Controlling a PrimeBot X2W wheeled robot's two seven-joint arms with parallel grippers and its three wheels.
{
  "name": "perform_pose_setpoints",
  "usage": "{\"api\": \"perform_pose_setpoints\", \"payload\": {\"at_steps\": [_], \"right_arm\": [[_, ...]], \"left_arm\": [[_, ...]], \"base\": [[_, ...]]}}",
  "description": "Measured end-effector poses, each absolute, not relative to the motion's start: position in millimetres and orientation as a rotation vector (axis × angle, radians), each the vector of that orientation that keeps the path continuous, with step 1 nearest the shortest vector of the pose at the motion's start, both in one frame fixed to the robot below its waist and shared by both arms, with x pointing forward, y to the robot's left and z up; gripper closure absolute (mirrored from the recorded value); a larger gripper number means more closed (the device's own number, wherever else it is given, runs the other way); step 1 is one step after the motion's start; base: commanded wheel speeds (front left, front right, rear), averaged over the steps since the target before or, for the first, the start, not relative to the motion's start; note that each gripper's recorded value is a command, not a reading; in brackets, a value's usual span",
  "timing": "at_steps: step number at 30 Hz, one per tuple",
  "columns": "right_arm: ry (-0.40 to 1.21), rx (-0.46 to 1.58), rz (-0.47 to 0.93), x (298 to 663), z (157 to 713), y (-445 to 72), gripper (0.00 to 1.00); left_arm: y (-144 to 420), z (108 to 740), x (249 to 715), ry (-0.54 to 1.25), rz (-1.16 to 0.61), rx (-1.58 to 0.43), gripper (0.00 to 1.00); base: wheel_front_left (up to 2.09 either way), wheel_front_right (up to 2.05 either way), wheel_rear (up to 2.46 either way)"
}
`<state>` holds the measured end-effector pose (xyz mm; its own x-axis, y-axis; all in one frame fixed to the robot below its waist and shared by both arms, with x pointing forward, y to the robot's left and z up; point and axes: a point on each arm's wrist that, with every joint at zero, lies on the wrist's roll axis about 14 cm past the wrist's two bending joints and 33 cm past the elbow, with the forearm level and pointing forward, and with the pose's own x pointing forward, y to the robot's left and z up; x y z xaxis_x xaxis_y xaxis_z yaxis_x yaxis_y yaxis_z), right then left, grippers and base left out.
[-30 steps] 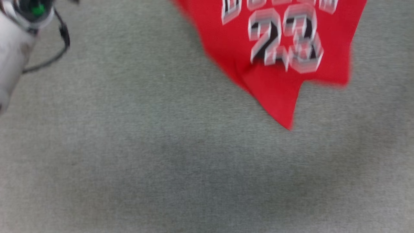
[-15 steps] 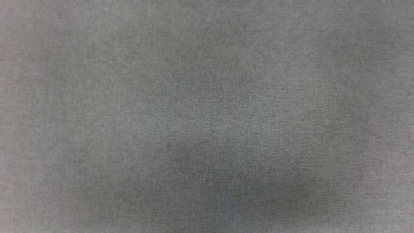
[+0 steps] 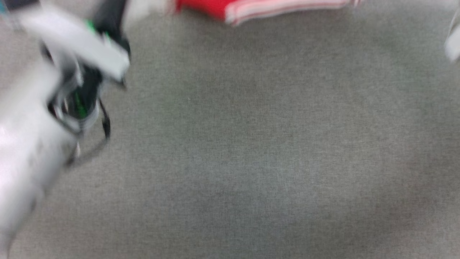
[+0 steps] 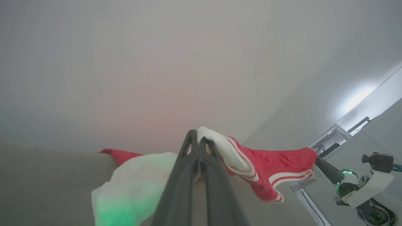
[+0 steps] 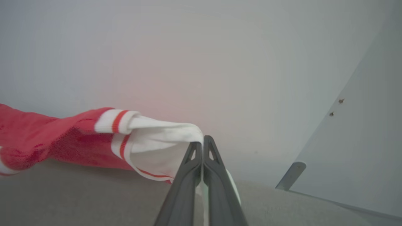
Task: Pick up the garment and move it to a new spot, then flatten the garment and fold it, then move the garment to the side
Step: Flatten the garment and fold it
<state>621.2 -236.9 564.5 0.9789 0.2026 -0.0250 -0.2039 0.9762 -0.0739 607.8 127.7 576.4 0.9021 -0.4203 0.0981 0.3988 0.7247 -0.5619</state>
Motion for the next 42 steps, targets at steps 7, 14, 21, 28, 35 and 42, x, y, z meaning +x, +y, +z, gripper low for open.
{"api": "perform_pose_setpoints", "payload": {"at_steps": [7,14,21,28,35,42], "right_arm": [[0.193,0.024,0.241,540.3,501.8,-255.7,1.0],[0.382,0.094,0.276,468.4,469.2,-261.9,1.0],[0.569,0.103,0.303,406.7,447.3,-269.8,1.0],[0.726,0.129,0.366,350.1,436.2,-257.3,1.0],[0.792,0.157,0.362,322.8,431.2,-253.8,1.0],[0.862,0.089,0.359,316.1,411.2,-241.3,1.0]], "left_arm": [[115.5,503.7,519.3,0.261,-0.524,-0.595,1.0],[125.7,466.5,450.1,0.401,-0.52,-0.59,1.0],[123.0,444.8,397.9,0.509,-0.535,-0.609,1.0],[139.2,440.1,365.4,0.588,-0.517,-0.62,1.0],[138.9,434.8,344.2,0.655,-0.507,-0.619,1.0],[131.9,410.9,346.3,0.703,-0.478,-0.619,1.0]], "base": [[0.0,0.0,0.0],[0.0,0.0,0.0],[0.0,0.0,0.0],[0.0,0.0,0.0],[0.0,0.0,0.0],[0.0,0.0,0.0]]}}
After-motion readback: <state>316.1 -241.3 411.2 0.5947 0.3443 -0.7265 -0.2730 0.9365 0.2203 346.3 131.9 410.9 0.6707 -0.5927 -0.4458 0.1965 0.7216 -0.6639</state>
